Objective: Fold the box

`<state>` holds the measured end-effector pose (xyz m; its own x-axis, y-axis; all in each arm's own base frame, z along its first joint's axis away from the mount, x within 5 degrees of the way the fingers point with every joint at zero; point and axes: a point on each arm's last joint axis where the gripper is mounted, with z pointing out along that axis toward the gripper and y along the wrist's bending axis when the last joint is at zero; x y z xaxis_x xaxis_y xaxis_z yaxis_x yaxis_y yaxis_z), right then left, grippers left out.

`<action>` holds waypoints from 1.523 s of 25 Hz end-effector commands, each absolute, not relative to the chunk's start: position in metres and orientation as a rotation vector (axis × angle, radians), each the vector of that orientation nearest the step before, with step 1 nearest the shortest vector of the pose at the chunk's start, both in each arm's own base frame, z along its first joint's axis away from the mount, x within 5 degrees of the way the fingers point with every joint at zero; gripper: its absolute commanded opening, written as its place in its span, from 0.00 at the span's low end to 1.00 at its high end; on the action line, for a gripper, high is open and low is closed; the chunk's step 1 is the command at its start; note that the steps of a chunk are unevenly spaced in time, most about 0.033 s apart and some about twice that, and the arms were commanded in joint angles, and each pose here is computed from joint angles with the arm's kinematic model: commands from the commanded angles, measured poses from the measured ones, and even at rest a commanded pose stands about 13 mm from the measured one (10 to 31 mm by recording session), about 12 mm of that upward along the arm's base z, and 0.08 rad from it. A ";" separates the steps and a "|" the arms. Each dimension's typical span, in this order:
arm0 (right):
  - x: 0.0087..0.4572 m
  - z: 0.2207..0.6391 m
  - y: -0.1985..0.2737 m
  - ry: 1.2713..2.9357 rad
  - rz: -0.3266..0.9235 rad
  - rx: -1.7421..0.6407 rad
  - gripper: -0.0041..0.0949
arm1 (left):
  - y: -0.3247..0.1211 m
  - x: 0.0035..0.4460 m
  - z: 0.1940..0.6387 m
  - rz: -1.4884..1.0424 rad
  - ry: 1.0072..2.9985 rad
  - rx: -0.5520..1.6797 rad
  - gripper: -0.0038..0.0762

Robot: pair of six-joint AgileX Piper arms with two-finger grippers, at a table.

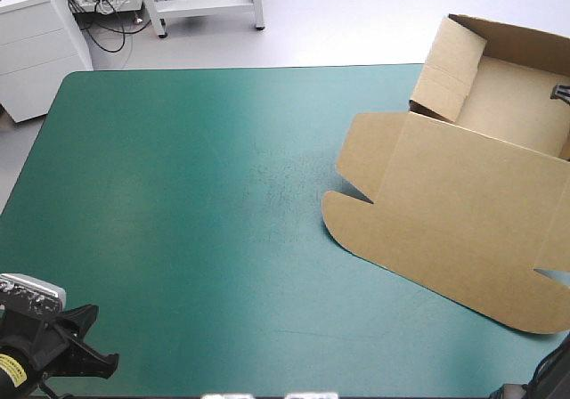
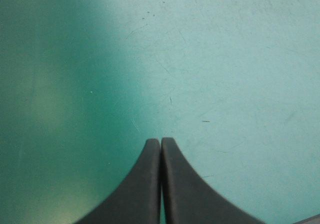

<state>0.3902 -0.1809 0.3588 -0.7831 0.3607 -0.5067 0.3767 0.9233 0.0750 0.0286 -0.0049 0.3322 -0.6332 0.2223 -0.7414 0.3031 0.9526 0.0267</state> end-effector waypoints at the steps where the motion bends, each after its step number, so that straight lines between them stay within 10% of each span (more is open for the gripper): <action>1: 0.389 0.368 -0.196 2.471 -0.049 0.533 0.04 | -0.007 0.031 0.342 -0.156 2.215 0.349 0.01; 5: 0.400 0.325 -0.219 2.552 -0.028 0.603 0.06 | -0.007 0.031 0.342 -0.161 2.216 0.349 0.01; 11: 0.402 0.304 -0.225 2.639 -0.002 0.624 0.69 | -0.007 0.031 0.342 -0.161 2.216 0.349 0.01; 16: 0.396 0.332 -0.221 2.583 -0.023 0.605 0.82 | -0.007 0.031 0.342 -0.161 2.216 0.349 0.01; 23: 0.367 0.398 -0.199 2.433 -0.024 0.552 0.75 | -0.008 0.032 0.343 -0.167 2.202 0.342 0.01; 31: 0.308 0.451 -0.137 2.330 0.150 0.382 0.02 | -0.008 0.032 0.343 -0.167 2.202 0.342 0.01; 38: 0.260 0.475 -0.056 2.284 0.227 0.103 0.03 | -0.008 0.032 0.343 -0.166 2.200 0.344 0.01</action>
<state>0.2915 -0.0914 0.4449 -0.7222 0.2350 -0.6506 0.1199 0.9688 0.2168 0.0287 -0.0060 0.3327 -0.6297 0.2157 -0.7463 0.3078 0.9513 0.0153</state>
